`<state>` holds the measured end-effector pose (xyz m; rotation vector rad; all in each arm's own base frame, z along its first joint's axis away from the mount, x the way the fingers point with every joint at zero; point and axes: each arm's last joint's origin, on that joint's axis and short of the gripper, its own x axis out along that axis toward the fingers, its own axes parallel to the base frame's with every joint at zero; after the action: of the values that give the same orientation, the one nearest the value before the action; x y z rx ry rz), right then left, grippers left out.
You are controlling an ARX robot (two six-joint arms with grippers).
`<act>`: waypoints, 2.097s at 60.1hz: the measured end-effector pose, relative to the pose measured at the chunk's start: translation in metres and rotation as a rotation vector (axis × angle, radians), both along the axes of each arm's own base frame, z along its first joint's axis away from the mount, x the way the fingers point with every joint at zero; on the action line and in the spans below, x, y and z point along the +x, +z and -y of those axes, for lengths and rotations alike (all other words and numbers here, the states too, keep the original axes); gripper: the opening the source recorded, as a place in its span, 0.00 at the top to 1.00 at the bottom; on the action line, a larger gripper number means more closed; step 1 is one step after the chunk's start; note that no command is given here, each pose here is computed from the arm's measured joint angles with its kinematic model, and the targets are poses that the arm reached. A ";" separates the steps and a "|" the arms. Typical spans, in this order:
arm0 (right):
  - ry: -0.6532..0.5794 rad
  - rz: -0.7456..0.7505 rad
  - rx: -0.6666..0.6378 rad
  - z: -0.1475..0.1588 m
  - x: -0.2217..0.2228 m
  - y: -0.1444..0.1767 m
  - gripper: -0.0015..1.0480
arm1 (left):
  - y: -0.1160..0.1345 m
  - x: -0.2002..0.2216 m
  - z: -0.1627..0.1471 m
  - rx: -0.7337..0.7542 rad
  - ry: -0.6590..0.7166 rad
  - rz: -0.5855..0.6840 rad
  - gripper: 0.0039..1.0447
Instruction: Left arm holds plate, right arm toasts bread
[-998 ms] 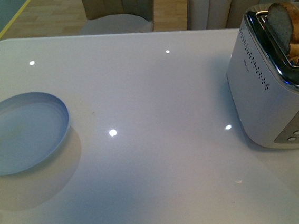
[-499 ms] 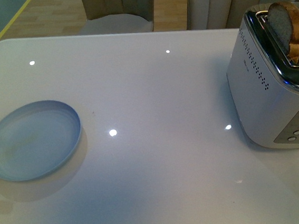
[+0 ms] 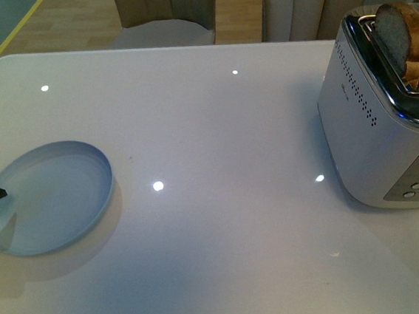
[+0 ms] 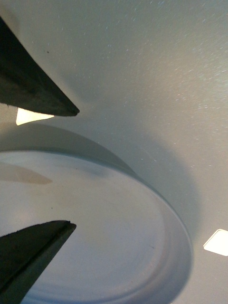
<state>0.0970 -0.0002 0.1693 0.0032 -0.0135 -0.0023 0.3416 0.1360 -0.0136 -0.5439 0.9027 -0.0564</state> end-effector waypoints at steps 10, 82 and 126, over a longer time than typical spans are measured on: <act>0.000 0.000 0.000 0.000 0.000 0.000 0.08 | 0.041 -0.003 -0.002 0.023 0.025 0.076 0.06; 0.000 0.000 0.000 0.000 0.000 0.000 0.08 | 0.199 -0.209 0.136 0.530 0.065 0.899 0.98; 0.000 0.000 0.000 0.000 0.000 0.000 0.08 | 0.184 -0.230 0.136 0.534 0.067 0.914 0.98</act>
<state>0.0969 -0.0002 0.1693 0.0032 -0.0135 -0.0023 0.1116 0.0002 0.1706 -0.0116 -0.0128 0.0018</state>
